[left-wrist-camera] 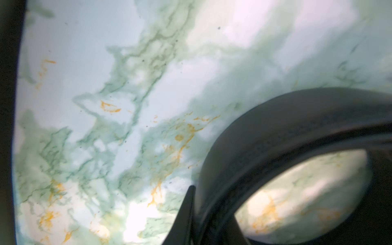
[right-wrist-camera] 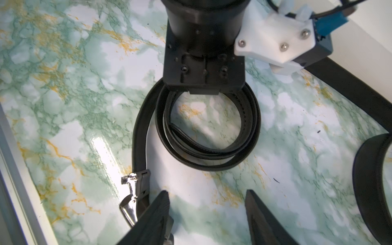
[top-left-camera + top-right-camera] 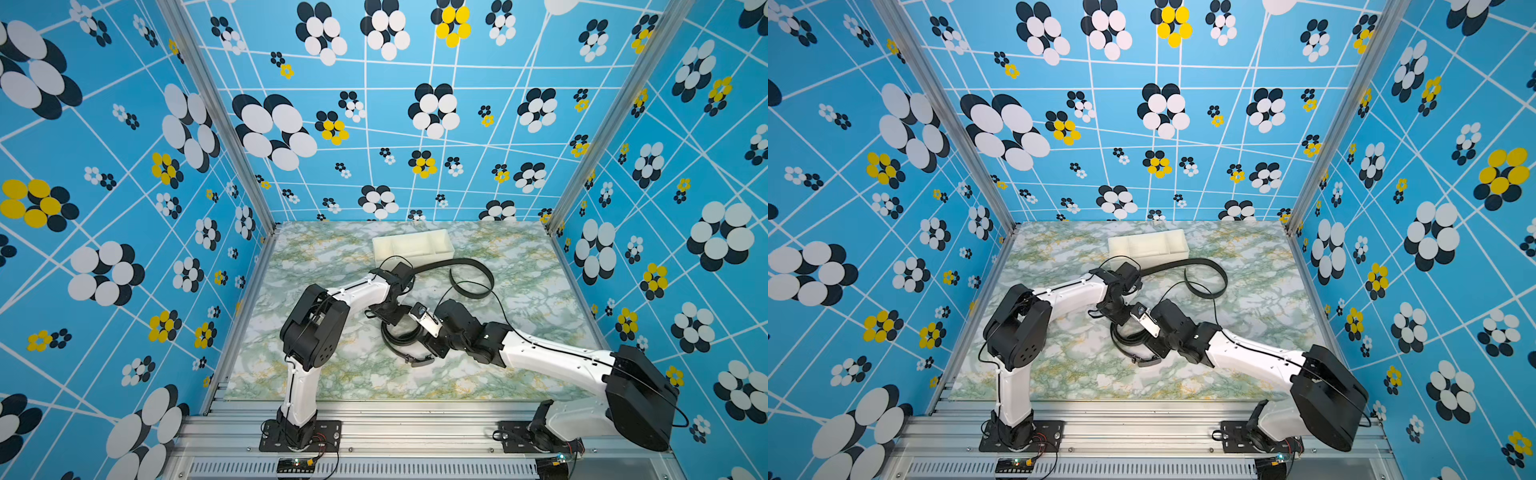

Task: Place the belts into the storage roll
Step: Roll the belt at the center of the board.

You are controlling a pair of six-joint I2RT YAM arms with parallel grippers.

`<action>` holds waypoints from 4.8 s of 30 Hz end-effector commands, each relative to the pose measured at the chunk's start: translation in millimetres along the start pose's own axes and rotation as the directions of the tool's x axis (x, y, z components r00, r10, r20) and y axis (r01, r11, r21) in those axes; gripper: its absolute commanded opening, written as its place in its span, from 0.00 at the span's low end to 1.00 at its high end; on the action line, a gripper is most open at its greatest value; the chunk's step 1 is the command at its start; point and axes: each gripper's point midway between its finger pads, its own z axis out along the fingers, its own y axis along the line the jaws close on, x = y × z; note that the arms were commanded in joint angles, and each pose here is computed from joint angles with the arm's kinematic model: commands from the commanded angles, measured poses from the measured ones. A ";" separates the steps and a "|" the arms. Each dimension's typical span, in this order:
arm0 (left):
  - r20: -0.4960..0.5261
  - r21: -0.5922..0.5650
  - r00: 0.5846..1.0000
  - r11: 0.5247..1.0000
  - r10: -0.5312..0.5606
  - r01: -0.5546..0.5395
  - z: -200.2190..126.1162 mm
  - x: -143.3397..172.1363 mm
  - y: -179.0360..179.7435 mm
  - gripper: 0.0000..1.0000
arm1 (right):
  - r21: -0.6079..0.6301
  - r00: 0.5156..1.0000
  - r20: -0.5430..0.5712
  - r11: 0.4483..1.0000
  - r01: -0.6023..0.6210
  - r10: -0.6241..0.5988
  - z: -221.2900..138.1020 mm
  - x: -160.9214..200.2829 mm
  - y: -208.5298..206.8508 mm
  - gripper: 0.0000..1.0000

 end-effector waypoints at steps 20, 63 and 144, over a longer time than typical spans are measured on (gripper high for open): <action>-0.191 -0.083 0.962 0.973 0.195 -0.213 15.8 45.2 9.8 0.00 | -0.263 0.877 -0.067 0.856 0.445 -0.476 22.4 -12.7 63.7 0.60; -0.198 -0.078 0.963 0.976 0.185 -0.203 25.8 47.6 2.7 0.00 | -0.292 0.870 -0.358 0.926 0.240 -0.339 91.6 3.3 57.9 0.56; -0.194 0.068 0.954 0.967 -0.227 0.244 -1.0 25.5 -1.8 0.00 | -0.420 0.849 -0.266 0.847 0.324 -0.457 68.5 35.3 72.4 0.00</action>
